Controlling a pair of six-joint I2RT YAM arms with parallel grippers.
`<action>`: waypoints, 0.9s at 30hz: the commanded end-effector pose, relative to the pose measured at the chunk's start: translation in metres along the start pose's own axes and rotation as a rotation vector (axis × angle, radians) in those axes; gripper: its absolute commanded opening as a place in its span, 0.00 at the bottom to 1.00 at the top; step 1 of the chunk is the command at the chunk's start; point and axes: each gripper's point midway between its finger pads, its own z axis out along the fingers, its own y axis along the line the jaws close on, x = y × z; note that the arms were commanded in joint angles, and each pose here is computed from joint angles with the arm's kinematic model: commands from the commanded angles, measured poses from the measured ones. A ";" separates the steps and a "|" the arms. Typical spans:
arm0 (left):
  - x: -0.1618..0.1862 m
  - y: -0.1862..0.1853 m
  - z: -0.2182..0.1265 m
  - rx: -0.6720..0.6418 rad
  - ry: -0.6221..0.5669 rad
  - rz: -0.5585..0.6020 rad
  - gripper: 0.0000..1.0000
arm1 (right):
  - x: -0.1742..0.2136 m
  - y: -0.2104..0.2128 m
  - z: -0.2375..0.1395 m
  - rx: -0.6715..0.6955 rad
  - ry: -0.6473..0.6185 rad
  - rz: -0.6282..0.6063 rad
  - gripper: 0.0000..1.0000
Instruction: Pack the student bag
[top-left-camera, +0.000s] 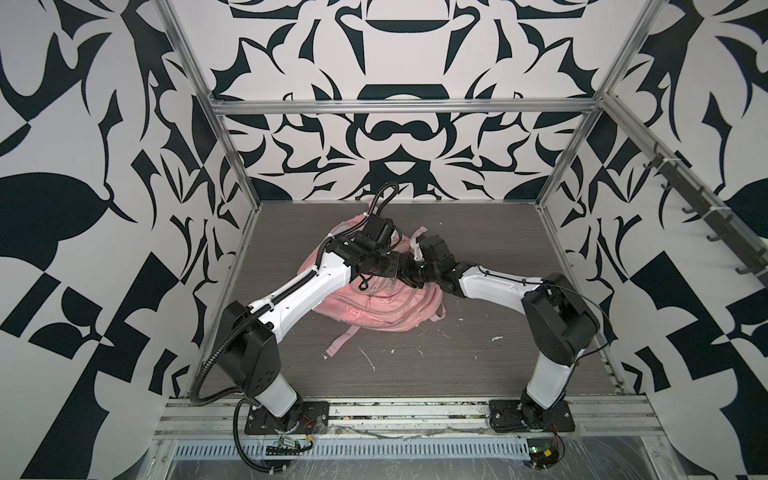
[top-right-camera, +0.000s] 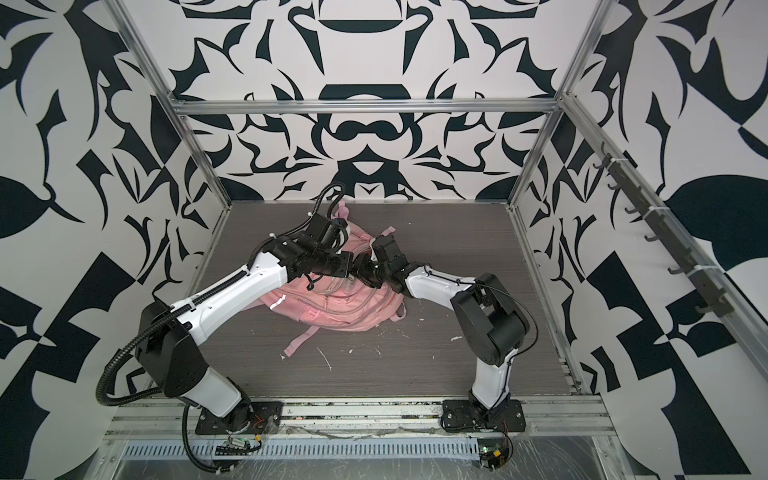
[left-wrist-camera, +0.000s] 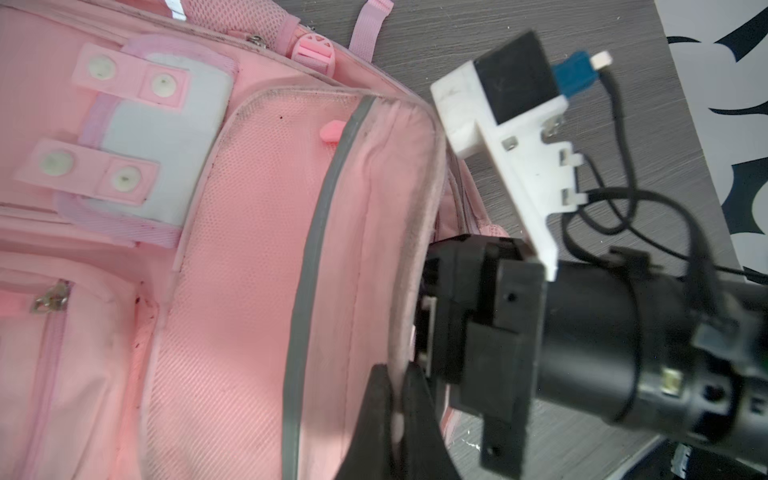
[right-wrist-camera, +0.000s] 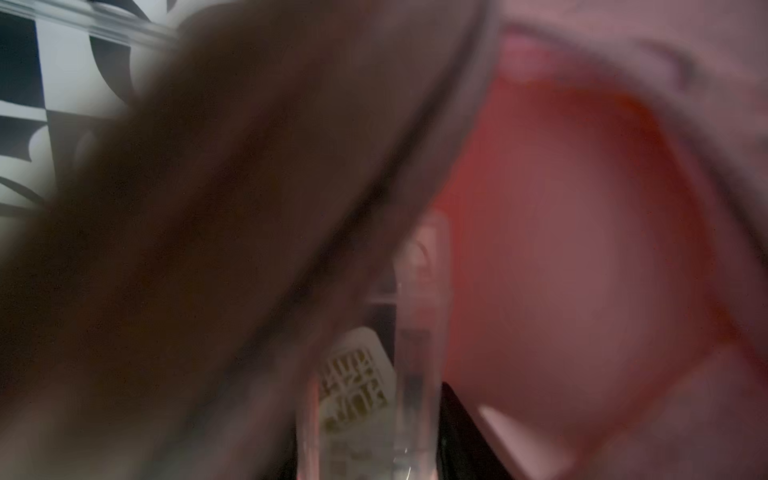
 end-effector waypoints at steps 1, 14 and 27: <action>-0.012 -0.022 -0.017 0.103 -0.049 -0.011 0.00 | -0.004 0.045 0.003 -0.151 0.000 -0.008 0.32; -0.008 -0.020 -0.010 0.104 -0.033 -0.023 0.00 | 0.006 0.044 -0.006 -0.160 0.013 -0.022 0.67; -0.010 -0.025 0.007 0.125 -0.007 -0.036 0.00 | 0.021 -0.016 -0.061 0.116 -0.064 -0.166 0.62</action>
